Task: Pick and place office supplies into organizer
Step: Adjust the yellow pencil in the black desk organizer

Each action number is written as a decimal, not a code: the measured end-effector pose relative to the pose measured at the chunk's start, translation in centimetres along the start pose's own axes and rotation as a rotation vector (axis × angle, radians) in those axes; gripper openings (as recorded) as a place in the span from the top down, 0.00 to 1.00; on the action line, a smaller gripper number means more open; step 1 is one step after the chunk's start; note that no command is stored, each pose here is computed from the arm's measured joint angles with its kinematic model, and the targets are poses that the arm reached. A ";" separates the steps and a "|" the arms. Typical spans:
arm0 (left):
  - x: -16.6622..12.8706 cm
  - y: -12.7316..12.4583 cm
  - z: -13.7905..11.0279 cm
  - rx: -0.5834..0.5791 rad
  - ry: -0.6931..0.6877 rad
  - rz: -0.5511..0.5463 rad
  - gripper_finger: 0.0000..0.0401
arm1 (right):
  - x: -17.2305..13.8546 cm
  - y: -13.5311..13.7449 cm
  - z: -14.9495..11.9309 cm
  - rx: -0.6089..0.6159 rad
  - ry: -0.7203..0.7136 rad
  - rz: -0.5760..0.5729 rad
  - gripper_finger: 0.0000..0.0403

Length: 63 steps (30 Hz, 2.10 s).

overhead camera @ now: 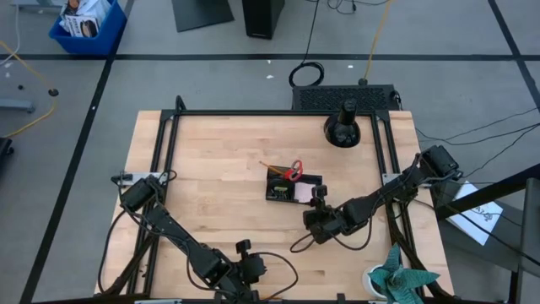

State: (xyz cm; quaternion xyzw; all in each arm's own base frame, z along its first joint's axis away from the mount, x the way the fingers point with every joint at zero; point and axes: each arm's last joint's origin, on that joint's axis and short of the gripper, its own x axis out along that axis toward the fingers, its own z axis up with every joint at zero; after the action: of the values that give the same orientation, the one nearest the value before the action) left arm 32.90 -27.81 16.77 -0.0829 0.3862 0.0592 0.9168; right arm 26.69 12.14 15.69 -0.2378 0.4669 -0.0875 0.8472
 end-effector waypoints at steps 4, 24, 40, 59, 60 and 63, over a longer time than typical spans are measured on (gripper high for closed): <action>0.0 0.0 0.0 0.000 0.000 0.000 0.92 | 0.0 0.1 0.0 0.003 -0.001 0.001 0.65; 0.0 0.0 0.2 0.091 -0.036 0.020 0.92 | -3.5 0.5 0.6 0.095 -0.101 0.207 0.98; -8.7 5.1 4.0 0.057 -0.269 0.452 0.92 | -5.5 5.9 -1.7 0.088 -0.515 0.332 1.00; -7.3 17.4 7.2 -0.046 -0.241 0.559 0.92 | -3.0 1.9 -9.6 0.212 -0.791 0.564 1.00; -7.4 18.2 7.3 -0.066 -0.246 0.568 0.92 | -2.8 1.9 -9.8 0.213 -0.778 0.566 1.00; -6.9 21.1 7.5 -0.168 -0.235 0.525 0.92 | -2.5 1.8 -10.1 0.210 -0.755 0.553 1.00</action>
State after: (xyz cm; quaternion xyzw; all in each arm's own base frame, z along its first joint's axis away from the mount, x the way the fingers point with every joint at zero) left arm 29.74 -6.02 24.64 -0.0484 0.2793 0.3354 0.8984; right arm 16.81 11.37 12.12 -0.0331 0.1607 0.1871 0.9685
